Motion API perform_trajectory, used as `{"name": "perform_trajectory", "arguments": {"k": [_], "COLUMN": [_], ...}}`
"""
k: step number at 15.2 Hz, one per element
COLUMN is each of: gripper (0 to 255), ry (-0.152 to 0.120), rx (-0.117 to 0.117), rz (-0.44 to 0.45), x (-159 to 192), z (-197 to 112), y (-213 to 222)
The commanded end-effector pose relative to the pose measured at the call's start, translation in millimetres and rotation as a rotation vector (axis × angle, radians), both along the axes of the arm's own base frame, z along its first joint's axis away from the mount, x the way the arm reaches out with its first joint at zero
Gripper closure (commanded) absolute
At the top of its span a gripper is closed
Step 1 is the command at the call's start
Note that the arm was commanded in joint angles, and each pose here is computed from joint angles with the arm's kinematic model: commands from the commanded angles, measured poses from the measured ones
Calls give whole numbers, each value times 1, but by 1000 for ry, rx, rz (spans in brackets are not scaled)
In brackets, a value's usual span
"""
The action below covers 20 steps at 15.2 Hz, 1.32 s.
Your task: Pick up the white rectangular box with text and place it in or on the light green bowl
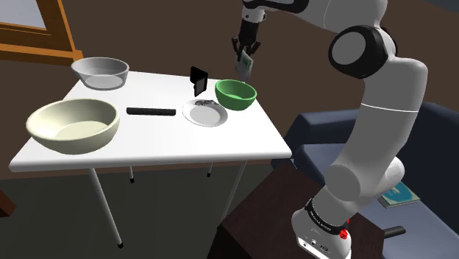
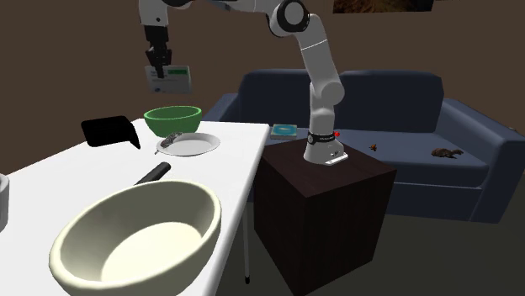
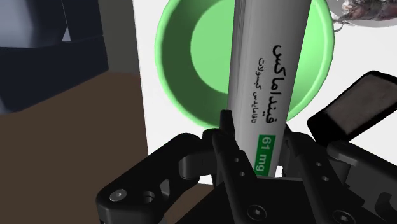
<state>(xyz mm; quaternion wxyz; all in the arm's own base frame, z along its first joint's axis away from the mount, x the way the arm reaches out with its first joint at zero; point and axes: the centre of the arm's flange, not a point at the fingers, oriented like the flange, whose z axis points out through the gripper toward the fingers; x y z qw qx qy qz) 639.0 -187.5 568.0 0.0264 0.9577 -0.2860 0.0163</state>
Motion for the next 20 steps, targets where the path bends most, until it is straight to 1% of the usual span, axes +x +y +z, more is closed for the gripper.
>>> {"name": "perform_trajectory", "arguments": {"k": [1, 14, 20], "gripper": [255, 255, 255], "ry": [-1, -1, -1], "rx": [0, 0, 0], "rz": [1, 1, 1], "x": [1, 1, 1], "z": [-10, -78, -78], "y": [-1, -1, -1]}}
